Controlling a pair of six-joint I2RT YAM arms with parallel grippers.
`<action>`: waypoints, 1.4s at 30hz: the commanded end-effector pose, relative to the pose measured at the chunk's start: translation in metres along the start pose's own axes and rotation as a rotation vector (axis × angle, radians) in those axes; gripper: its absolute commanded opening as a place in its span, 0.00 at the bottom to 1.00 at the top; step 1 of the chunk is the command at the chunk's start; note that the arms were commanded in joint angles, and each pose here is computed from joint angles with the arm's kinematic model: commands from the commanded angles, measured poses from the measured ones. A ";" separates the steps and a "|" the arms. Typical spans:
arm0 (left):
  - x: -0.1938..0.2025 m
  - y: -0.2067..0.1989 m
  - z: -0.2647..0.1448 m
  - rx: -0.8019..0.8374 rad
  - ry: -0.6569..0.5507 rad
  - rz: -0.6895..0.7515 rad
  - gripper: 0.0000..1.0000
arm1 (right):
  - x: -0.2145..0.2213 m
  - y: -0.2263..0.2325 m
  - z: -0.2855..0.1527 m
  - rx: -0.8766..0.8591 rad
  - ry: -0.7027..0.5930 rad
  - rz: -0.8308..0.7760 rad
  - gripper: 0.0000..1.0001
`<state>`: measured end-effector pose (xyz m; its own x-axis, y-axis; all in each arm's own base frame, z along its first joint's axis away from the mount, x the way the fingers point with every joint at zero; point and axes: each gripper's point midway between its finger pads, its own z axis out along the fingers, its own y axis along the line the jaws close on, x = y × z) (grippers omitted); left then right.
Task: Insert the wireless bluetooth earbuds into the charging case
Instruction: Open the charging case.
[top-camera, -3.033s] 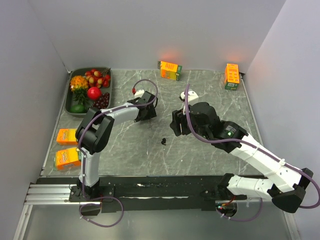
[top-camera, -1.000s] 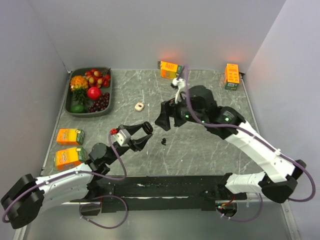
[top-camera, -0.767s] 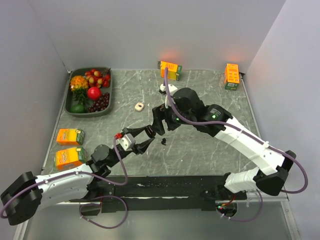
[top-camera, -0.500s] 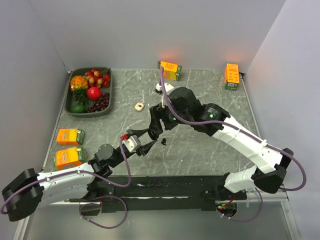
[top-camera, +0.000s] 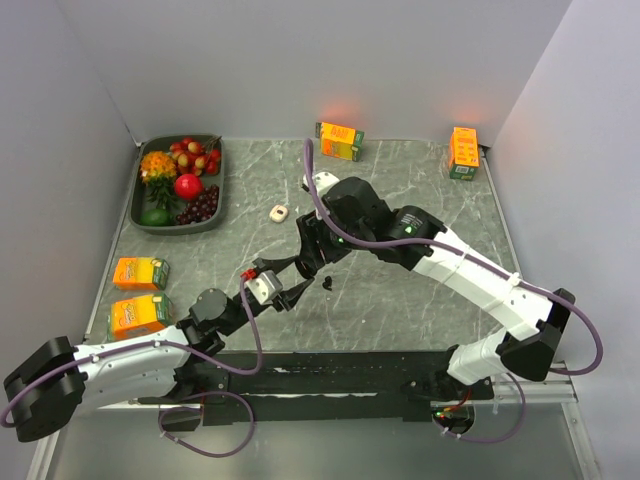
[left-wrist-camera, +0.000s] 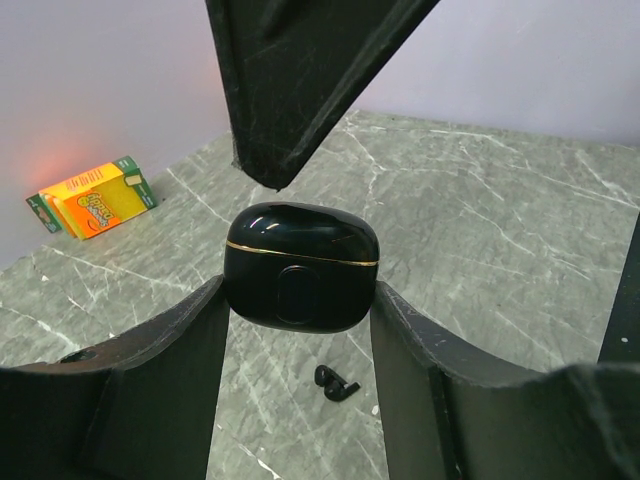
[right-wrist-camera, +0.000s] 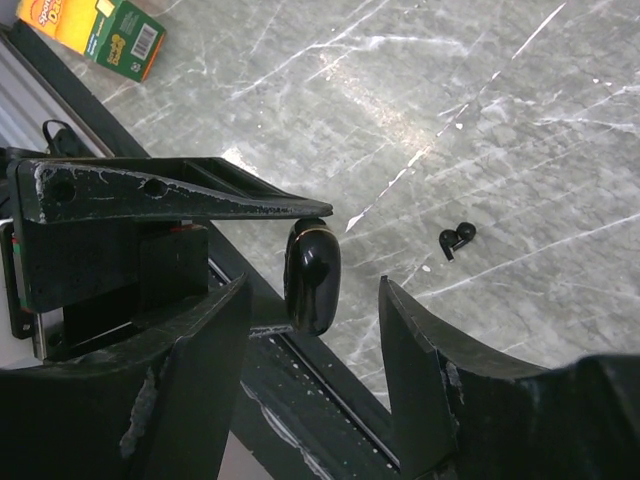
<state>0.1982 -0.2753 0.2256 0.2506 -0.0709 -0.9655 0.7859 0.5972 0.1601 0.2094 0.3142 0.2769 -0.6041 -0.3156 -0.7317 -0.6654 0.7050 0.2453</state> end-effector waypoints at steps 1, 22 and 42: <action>-0.033 0.005 0.007 -0.020 -0.088 0.006 0.01 | 0.006 0.001 0.009 0.003 0.036 -0.010 0.60; -0.038 0.007 0.004 -0.040 -0.105 -0.008 0.01 | 0.023 0.005 0.018 -0.029 0.093 -0.002 0.33; -0.060 0.014 -0.004 -0.073 -0.182 -0.028 0.01 | 0.014 -0.007 -0.005 -0.015 0.014 0.042 0.32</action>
<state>0.1928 -0.2690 0.2397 0.2598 -0.1073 -0.9597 0.7775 0.6127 0.1420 0.2029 0.3211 0.2656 -0.6355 -0.3047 -0.7095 -0.6678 0.6782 0.3068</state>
